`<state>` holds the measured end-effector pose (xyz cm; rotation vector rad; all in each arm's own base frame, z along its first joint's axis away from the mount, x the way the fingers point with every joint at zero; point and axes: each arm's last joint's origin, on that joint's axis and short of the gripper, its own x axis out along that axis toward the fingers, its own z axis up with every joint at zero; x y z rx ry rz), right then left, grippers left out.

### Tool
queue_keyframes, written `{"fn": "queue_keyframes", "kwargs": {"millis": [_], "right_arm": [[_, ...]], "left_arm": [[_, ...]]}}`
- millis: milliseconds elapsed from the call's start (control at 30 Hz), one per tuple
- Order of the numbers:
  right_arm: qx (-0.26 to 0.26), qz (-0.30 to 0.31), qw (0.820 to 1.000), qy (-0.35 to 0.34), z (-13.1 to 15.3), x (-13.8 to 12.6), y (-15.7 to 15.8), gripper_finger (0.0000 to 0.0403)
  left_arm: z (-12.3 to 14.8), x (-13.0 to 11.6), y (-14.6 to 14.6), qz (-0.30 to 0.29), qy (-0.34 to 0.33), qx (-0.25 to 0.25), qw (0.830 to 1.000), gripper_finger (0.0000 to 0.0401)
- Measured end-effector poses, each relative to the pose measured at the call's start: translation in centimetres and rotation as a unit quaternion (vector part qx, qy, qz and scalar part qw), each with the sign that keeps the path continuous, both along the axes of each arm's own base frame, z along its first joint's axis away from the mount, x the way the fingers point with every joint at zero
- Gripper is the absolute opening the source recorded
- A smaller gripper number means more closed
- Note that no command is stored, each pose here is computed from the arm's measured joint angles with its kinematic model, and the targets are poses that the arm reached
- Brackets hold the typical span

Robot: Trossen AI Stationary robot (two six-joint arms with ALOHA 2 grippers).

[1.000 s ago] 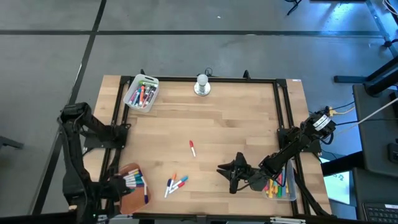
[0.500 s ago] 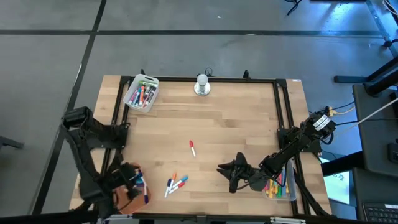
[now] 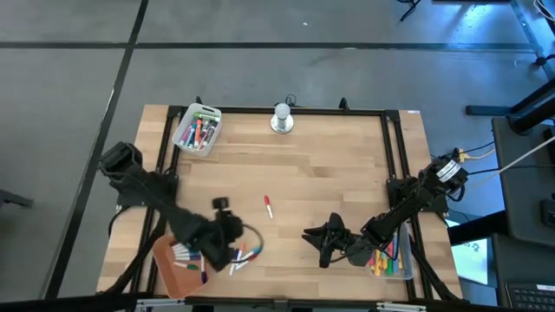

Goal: Pick & Place Markers
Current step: Put the red and white highlighter pen into the orange bin

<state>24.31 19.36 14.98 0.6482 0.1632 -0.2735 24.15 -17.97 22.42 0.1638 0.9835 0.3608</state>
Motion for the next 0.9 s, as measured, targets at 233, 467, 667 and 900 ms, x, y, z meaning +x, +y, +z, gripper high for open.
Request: {"fn": "queue_keyframes", "kwargs": {"millis": [233,467,667,900], "right_arm": [[0.018,-0.002,1.000,-0.002,-0.4,1.1,1.1,0.0106],[0.015,0.022,1.000,0.002,-0.6,2.8,2.8,0.0106],[0.027,0.014,0.999,-0.014,0.4,3.9,3.1,0.0106],[-0.005,0.009,1.000,0.006,0.5,4.6,2.4,0.0107]], "left_arm": [[0.2,3.7,3.9,-0.072,0.035,0.048,0.996,0.0089],[0.3,5.0,6.9,-0.051,0.046,0.113,0.991,0.0095],[-2.1,7.1,8.0,-0.047,0.067,0.121,0.989,0.0125],[-7.6,11.3,7.9,-0.182,0.088,-0.009,0.979,0.0153]]}}
